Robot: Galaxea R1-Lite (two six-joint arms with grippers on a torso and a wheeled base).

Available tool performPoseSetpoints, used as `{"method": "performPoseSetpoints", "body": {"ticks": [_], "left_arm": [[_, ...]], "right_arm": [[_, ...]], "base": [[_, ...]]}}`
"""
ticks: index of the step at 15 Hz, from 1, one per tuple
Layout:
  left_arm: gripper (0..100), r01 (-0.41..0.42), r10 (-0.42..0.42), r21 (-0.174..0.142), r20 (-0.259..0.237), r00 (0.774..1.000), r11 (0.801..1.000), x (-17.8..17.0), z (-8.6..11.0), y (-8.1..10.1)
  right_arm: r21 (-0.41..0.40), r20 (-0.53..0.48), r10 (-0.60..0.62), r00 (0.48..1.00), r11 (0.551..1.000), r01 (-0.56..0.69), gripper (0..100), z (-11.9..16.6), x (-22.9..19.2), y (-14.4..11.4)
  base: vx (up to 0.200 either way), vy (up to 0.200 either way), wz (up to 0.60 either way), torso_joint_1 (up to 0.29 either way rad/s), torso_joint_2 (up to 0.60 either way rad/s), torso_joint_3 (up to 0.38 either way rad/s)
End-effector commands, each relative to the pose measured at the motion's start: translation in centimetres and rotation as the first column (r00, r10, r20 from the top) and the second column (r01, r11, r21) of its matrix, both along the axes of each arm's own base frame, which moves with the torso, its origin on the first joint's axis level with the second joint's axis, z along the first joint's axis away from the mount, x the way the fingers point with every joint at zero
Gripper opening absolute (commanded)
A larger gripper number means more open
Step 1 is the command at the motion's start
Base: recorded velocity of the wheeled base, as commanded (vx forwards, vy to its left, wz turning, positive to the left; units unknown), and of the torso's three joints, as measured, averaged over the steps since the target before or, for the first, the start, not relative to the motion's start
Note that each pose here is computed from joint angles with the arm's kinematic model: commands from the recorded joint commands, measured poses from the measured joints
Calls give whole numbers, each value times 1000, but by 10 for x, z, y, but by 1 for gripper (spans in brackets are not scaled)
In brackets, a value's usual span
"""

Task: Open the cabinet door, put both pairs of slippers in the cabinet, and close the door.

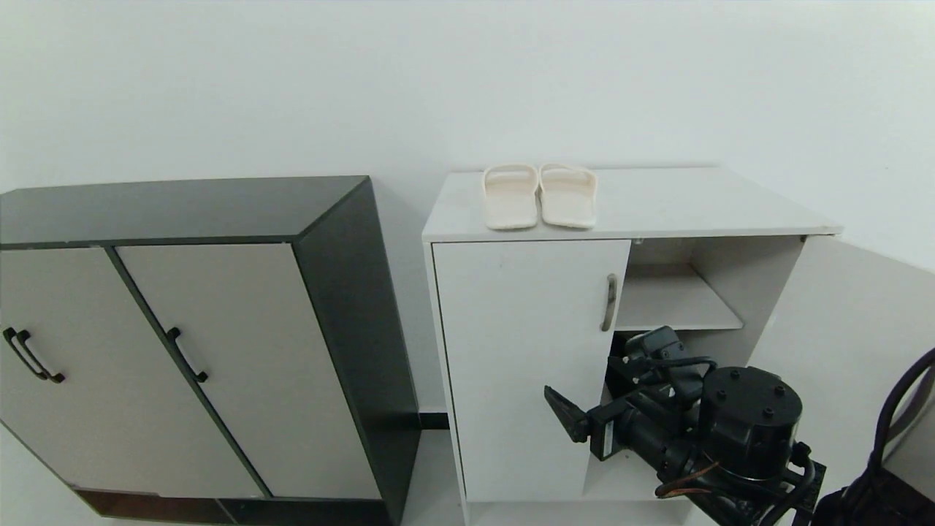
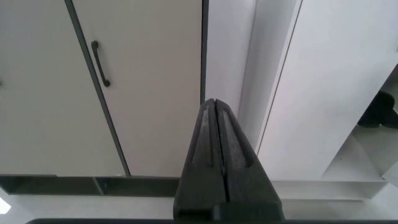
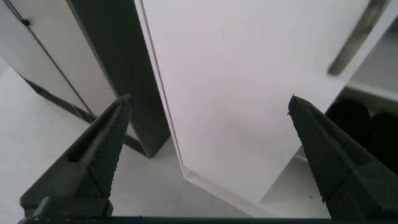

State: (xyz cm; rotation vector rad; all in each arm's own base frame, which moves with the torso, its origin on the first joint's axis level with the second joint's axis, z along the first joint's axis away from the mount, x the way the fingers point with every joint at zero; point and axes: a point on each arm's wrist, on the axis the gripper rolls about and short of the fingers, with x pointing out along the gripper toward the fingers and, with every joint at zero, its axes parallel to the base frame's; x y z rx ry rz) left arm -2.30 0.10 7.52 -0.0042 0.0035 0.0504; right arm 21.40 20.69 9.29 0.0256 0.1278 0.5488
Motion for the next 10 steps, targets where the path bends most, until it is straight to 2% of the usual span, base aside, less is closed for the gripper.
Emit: {"method": "performPoseSetpoints", "body": {"ticks": [1, 10], "left_arm": [[0, 0, 0, 0, -1, 1000, 1000, 0, 0, 0], [0, 0, 0, -2, -1, 1000, 1000, 0, 0, 0]], "right_arm": [[-1, -1, 4, 1000, 1000, -4, 100, -1, -1, 0], [9, 8, 10, 1000, 1000, -10, 100, 1, -2, 1]], "base": [[0, 0, 0, 305, -476, -242], [0, 0, 0, 268, -519, -253]]}}
